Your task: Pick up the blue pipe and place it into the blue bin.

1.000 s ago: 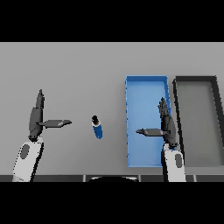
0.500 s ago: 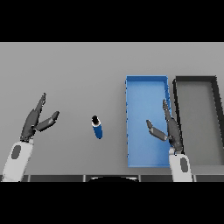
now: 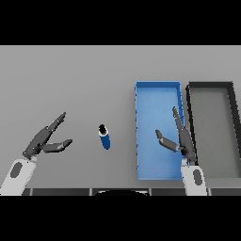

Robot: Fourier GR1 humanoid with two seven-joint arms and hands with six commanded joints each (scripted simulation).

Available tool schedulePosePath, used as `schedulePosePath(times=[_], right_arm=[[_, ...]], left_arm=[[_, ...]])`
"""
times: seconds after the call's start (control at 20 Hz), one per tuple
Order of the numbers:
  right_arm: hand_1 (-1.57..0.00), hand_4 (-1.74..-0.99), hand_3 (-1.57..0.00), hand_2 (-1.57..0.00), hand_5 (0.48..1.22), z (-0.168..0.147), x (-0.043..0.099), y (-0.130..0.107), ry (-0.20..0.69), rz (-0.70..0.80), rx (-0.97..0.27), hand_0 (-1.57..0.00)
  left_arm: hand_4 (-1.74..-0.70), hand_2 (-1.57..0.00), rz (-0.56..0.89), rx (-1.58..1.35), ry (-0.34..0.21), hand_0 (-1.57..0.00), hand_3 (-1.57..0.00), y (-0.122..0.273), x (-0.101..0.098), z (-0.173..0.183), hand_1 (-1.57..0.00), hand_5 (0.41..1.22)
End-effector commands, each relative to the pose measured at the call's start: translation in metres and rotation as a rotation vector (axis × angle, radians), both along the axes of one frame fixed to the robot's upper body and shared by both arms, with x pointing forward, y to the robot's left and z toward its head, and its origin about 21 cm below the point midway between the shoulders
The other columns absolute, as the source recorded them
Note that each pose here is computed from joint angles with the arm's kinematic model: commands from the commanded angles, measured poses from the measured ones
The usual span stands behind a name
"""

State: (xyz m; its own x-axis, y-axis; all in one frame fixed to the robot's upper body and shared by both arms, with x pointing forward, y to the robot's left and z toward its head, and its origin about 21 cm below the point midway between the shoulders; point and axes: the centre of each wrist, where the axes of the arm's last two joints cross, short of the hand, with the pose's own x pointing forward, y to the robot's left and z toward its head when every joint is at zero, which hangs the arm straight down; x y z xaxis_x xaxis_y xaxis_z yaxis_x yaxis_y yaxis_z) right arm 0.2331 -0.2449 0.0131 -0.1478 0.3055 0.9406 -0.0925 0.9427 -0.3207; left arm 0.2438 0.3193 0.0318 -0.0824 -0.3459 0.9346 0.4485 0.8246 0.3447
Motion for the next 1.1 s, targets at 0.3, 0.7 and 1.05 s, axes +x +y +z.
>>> schedulePosePath(times=[0.3,0.7,1.05], right_arm=[[0.0,-1.195,0.0,0.0,0.617,0.001,-0.004,-0.002,0.018,-0.017,0.013,0.0],[0.0,-1.201,0.0,0.0,0.62,0.002,-0.004,0.002,0.026,-0.023,0.007,0.0],[0.0,-1.222,0.0,0.0,0.642,0.001,-0.005,-0.004,0.02,-0.034,0.016,0.0]], left_arm=[[-1.14,0.0,-0.168,0.045,0.1,0.0,0.0,-0.057,-0.012,-0.018,0.0,0.455],[-1.15,0.0,-0.21,-0.027,0.082,0.0,0.0,-0.108,-0.002,-0.039,0.0,0.46],[-1.06,0.0,-0.207,0.023,0.084,0.0,0.0,-0.136,0.016,-0.057,0.0,0.425]])
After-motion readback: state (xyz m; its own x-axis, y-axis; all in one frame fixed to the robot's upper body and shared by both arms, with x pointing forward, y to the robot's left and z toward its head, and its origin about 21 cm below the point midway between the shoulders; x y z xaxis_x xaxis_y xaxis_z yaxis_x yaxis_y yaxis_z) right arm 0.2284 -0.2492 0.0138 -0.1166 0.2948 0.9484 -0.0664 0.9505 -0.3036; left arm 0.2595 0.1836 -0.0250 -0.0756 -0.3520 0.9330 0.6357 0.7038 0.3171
